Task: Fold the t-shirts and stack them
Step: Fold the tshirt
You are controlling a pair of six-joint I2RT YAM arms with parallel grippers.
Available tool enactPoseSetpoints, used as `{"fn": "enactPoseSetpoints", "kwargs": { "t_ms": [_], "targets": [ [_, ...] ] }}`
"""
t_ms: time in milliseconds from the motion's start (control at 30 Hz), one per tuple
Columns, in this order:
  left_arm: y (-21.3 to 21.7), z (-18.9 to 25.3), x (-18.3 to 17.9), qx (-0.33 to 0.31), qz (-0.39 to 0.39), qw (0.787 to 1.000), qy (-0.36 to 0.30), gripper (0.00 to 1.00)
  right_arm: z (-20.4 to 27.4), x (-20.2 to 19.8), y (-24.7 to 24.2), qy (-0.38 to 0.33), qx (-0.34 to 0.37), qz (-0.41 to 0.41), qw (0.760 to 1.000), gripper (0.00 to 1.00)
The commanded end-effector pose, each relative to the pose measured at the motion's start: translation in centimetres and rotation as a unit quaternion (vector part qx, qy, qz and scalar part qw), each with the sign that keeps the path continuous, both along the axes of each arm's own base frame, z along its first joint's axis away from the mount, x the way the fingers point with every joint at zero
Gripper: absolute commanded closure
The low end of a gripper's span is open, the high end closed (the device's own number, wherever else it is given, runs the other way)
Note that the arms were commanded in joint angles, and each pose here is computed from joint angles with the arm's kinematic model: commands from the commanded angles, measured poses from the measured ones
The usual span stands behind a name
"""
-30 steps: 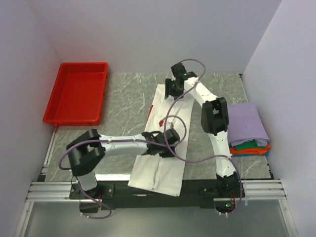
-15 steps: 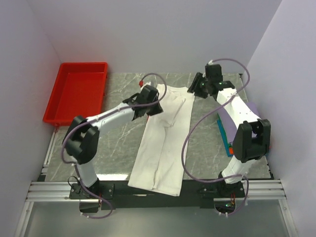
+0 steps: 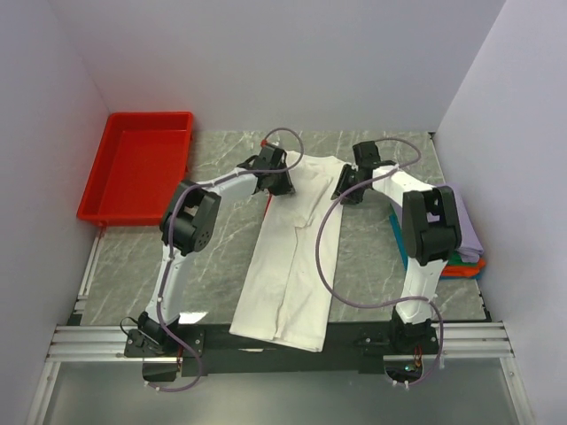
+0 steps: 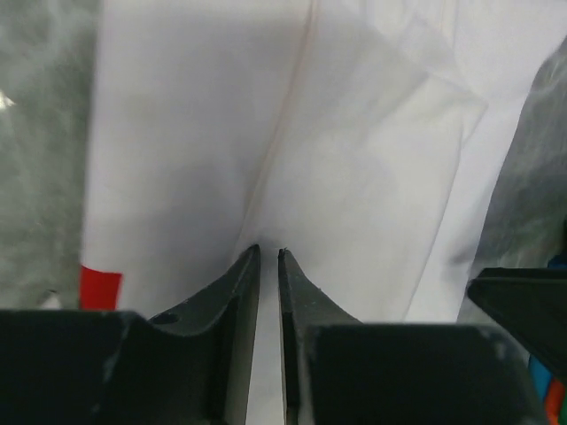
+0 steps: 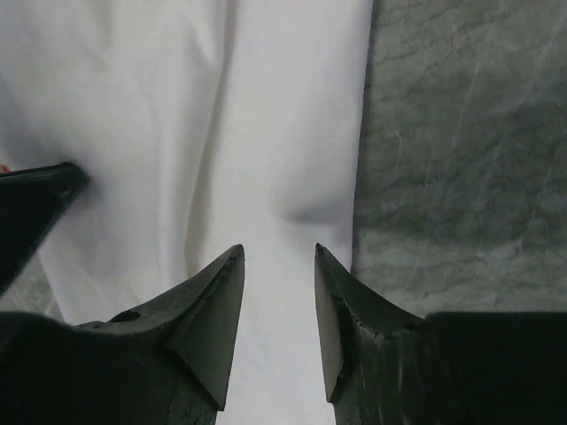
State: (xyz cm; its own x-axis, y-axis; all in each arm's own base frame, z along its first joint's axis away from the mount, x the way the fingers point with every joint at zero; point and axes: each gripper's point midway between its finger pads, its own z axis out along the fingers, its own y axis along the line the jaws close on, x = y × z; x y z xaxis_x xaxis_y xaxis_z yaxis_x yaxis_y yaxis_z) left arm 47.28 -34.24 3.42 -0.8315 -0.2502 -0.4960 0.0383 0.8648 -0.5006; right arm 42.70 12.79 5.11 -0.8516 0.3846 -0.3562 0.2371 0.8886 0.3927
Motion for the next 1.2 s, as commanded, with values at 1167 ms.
{"fn": "enactPoseSetpoints", "kwargs": {
  "t_ms": [1167],
  "targets": [
    [9.6, 3.7, 13.9, -0.168, 0.2, 0.965, -0.016, 0.58, 9.5, 14.2, 3.6, -0.131, 0.028, 0.06, 0.989, 0.39]
  ]
}}
